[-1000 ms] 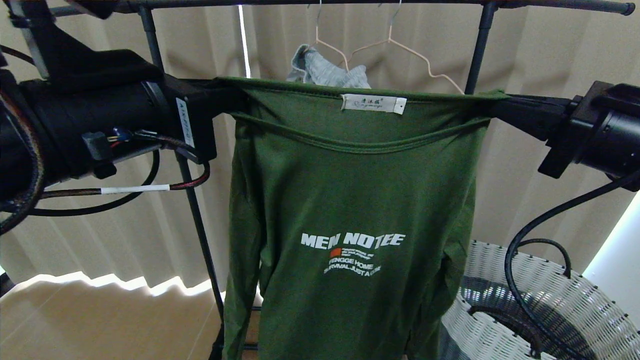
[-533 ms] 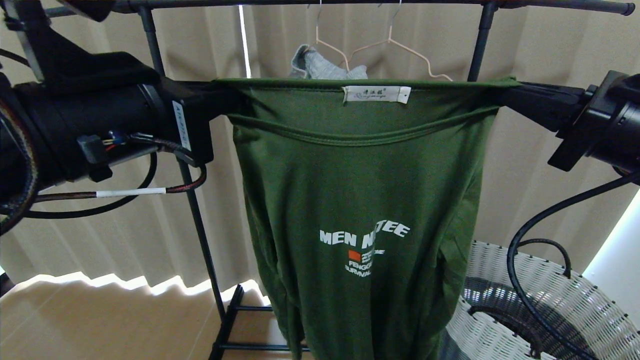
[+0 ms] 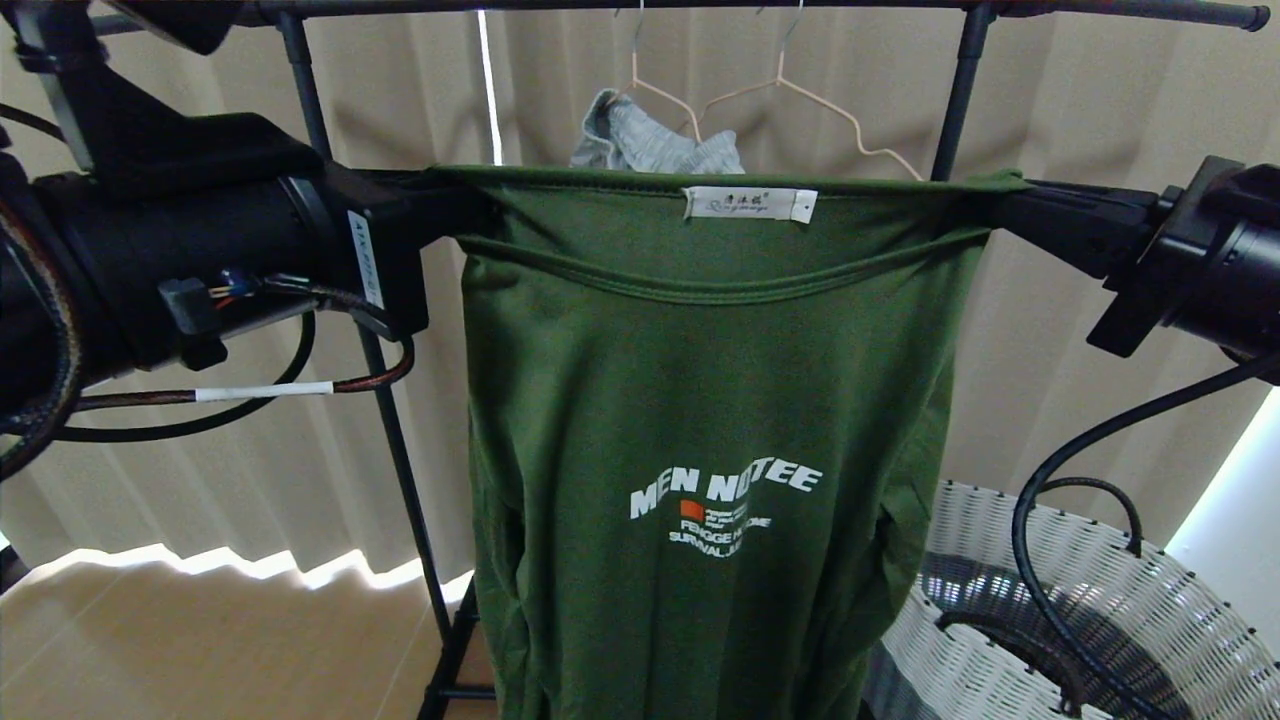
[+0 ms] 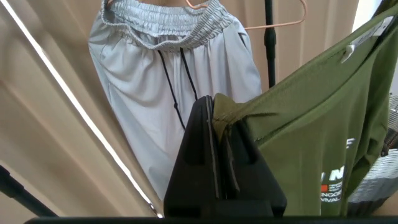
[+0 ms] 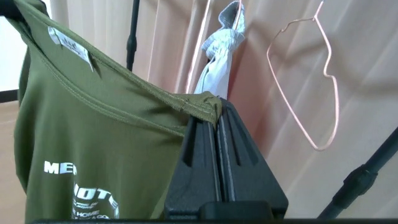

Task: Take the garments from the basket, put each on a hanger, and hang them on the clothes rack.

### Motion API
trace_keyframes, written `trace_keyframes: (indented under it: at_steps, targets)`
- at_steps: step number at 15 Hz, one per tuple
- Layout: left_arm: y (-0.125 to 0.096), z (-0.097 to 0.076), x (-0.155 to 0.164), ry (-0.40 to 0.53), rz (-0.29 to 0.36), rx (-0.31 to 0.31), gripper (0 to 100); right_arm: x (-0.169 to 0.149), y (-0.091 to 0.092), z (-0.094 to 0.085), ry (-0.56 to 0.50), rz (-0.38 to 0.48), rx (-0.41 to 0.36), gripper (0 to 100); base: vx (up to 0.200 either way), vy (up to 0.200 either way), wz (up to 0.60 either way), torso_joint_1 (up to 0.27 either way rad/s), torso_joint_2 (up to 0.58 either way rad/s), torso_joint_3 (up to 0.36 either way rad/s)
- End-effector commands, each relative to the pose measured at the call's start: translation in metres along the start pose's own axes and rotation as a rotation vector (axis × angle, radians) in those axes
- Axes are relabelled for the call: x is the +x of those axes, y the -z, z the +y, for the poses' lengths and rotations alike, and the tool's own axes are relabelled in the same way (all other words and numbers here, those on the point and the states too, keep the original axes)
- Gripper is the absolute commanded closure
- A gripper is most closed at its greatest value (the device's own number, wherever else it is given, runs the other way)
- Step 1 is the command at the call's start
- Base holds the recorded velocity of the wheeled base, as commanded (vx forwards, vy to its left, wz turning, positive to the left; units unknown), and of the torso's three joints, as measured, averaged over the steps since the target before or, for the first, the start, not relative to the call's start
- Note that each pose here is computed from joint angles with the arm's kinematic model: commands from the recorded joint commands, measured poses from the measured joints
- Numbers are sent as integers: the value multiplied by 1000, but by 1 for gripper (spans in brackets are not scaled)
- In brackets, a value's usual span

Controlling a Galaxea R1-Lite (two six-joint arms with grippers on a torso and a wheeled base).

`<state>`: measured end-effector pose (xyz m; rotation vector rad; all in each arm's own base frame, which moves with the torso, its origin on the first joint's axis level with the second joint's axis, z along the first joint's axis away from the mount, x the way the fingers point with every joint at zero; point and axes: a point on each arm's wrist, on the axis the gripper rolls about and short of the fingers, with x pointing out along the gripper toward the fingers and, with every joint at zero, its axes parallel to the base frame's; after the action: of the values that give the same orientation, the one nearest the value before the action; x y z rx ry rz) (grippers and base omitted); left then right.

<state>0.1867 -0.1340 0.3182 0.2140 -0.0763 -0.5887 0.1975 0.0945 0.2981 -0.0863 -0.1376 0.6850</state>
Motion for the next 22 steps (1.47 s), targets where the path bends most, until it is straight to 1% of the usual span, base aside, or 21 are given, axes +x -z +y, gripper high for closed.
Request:
trace_keyframes:
  at_steps: [1, 3, 5, 6, 7, 9, 10, 11, 12, 13, 14, 15, 18, 19, 21, 22]
  targets:
    - [0, 0, 0, 0, 0, 0, 100, 1, 1, 0, -1, 4, 1, 100, 0, 0, 0, 0, 0, 0]
    - [0, 0, 0, 0, 0, 1, 100, 1, 1, 0, -1, 7, 2, 100, 0, 0, 0, 0, 0, 0]
    - [0, 0, 0, -1, 2, 25, 100, 0, 4, 0, -3, 27, 7, 100, 0, 0, 0, 0, 0, 0]
    - [0, 0, 0, -1, 2, 26, 100, 0, 4, 0, -4, 32, 9, 0, 0, 0, 0, 0, 0, 0]
    - [0, 0, 0, -2, 0, 26, 100, 0, 4, 0, -2, 32, 9, 0, 0, 0, 0, 0, 0, 0]
    - [2, 0, 0, -3, 7, 26, 100, -1, 10, 1, -3, 45, 12, 0, 0, 0, 0, 0, 0, 0]
    - [7, 0, 2, -3, 27, 27, 100, -4, 23, 3, -8, 83, 12, 0, 0, 0, 0, 0, 0, 0]
    - [8, 0, 2, -6, 33, 29, 100, -6, 32, 5, -13, 109, -2, 0, 0, 0, 0, 0, 0, 0]
    - [11, 5, 3, -39, 47, 35, 100, -12, 39, 7, -17, 118, -19, 0, 0, 0, 0, 0, 0, 0]
    - [14, 12, 4, -90, 68, 61, 100, -15, 44, 10, -25, 120, -21, 0, 0, 0, 0, 0, 0, 0]
    - [18, 17, 6, -128, 91, 91, 100, -16, 46, 10, -27, 115, -22, 0, 0, 0, 0, 0, 0, 0]
    - [25, 27, 6, -186, 124, 132, 100, -18, 46, 12, -48, 97, -26, 0, 0, 0, 0, 0, 0, 0]
    - [34, 37, 3, -243, 162, 136, 100, -27, 43, 15, -124, 70, -28, 0, 0, 0, 0, 0, 0, 0]
    - [36, 39, 2, -251, 170, 135, 100, -29, 44, 16, -127, 72, -27, 0, 0, 0, 0, 0, 0, 0]
    - [46, 43, 0, -271, 204, 132, 100, -39, 52, 19, -128, 93, -23, 0, 0, 0, 0, 0, 0, 0]
    - [51, 44, -9, -281, 221, 132, 100, -44, 60, 15, -87, 124, -34, 0, 0, 0, 0, 0, 0, 0]
